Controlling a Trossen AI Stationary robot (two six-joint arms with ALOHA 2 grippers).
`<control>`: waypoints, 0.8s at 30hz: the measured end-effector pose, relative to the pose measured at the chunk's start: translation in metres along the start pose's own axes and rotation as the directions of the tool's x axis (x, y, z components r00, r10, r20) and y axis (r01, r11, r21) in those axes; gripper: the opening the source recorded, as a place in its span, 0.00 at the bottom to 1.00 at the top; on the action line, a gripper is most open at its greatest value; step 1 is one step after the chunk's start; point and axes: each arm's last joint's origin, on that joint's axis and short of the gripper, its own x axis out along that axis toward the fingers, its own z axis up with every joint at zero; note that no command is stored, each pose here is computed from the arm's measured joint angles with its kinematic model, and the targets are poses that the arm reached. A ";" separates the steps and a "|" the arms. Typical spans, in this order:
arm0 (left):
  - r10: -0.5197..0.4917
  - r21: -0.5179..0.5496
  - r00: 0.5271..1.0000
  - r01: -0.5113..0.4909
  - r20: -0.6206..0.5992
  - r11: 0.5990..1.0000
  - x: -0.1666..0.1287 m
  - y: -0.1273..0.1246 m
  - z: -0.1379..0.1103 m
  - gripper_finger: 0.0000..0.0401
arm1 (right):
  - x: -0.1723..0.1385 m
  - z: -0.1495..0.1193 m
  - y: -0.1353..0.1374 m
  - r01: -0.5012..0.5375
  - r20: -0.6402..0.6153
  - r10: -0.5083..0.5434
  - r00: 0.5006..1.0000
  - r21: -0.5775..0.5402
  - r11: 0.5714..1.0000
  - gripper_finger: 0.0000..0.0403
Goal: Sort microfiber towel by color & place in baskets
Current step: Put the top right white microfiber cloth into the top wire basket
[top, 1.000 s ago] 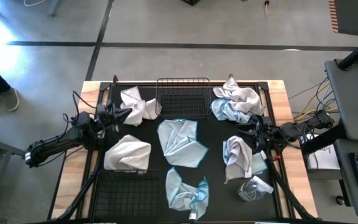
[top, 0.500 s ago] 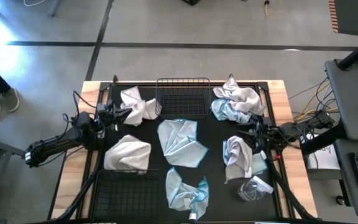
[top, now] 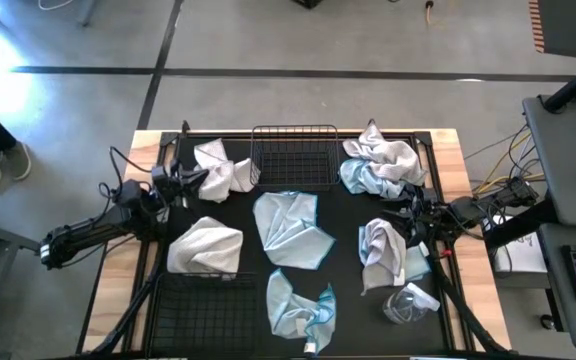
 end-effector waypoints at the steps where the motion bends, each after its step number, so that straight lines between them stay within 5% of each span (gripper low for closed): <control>1: -0.002 0.000 1.000 0.002 0.007 1.000 0.000 0.000 0.001 0.00 | 0.000 0.000 0.000 0.000 -0.001 0.000 1.000 -0.007 1.000 0.45; 24: -0.002 -0.034 1.000 0.002 0.012 0.999 0.000 0.000 0.001 0.00 | 0.000 0.000 0.000 -0.002 0.002 0.002 1.000 0.052 0.999 0.45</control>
